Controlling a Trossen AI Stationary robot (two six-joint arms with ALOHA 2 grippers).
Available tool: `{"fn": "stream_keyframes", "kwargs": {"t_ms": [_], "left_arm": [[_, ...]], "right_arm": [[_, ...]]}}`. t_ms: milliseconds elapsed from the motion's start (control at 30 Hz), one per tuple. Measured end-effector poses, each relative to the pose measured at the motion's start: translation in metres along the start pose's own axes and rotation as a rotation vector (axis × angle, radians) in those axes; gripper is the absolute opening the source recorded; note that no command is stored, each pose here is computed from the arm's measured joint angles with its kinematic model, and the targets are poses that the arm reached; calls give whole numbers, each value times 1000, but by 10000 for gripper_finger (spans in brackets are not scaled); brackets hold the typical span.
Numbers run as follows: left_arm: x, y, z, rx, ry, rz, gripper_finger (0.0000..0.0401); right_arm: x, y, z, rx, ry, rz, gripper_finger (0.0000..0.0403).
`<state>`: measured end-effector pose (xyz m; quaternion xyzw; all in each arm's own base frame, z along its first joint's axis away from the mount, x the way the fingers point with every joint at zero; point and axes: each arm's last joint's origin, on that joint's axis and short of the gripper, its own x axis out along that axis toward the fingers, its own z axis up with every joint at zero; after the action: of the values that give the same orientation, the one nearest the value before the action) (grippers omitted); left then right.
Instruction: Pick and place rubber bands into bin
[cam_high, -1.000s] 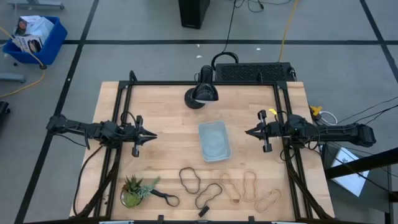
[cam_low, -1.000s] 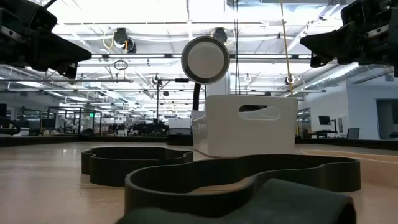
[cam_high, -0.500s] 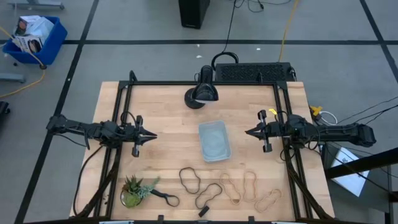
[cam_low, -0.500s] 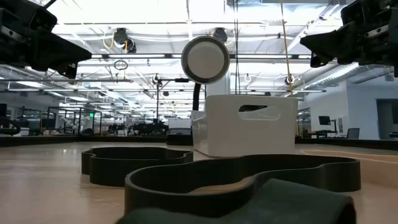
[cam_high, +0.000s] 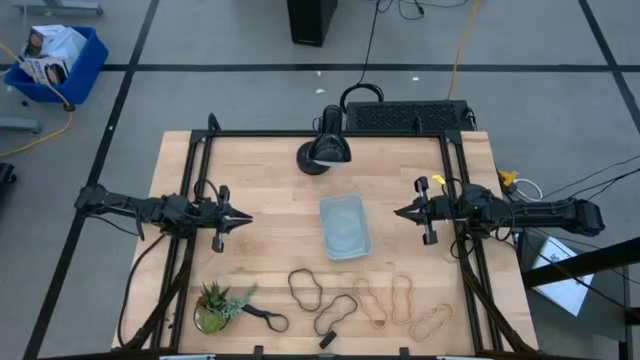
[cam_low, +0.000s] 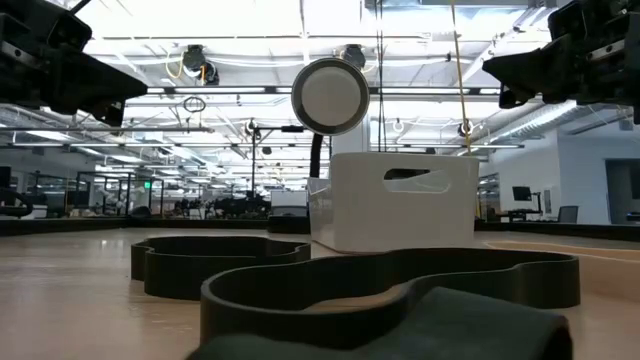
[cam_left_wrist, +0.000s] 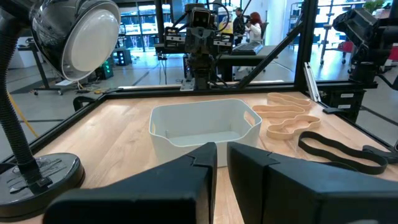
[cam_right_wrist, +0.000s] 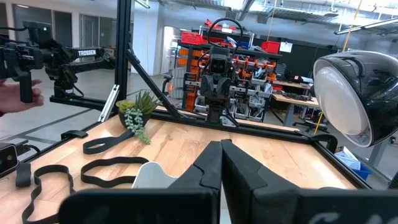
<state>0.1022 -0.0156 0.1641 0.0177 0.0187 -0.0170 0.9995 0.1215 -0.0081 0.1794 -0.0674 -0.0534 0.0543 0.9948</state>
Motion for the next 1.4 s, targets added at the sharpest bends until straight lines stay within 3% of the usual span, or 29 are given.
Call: {"fn": "stream_keyframes", "kwargs": {"t_ms": [233, 633, 1067, 1167, 1400], "left_arm": [[0, 0, 3, -20, -35, 1, 47], [0, 0, 10, -205, -102, -7, 47], [-1, 0, 13, -57, -130, -6, 47], [-1, 1, 13, -51, -130, 9, 47], [-1, 1, 12, -12, -127, 35, 47]], "right_arm": [[0, 0, 0, 0, 0, 0, 0], [0, 0, 0, -1, -3, -1, 0], [0, -3, 11, -22, -97, -56, 2], [3, -3, 7, -20, 14, -84, 14], [23, -2, 59, -31, 190, -124, 71]]}}
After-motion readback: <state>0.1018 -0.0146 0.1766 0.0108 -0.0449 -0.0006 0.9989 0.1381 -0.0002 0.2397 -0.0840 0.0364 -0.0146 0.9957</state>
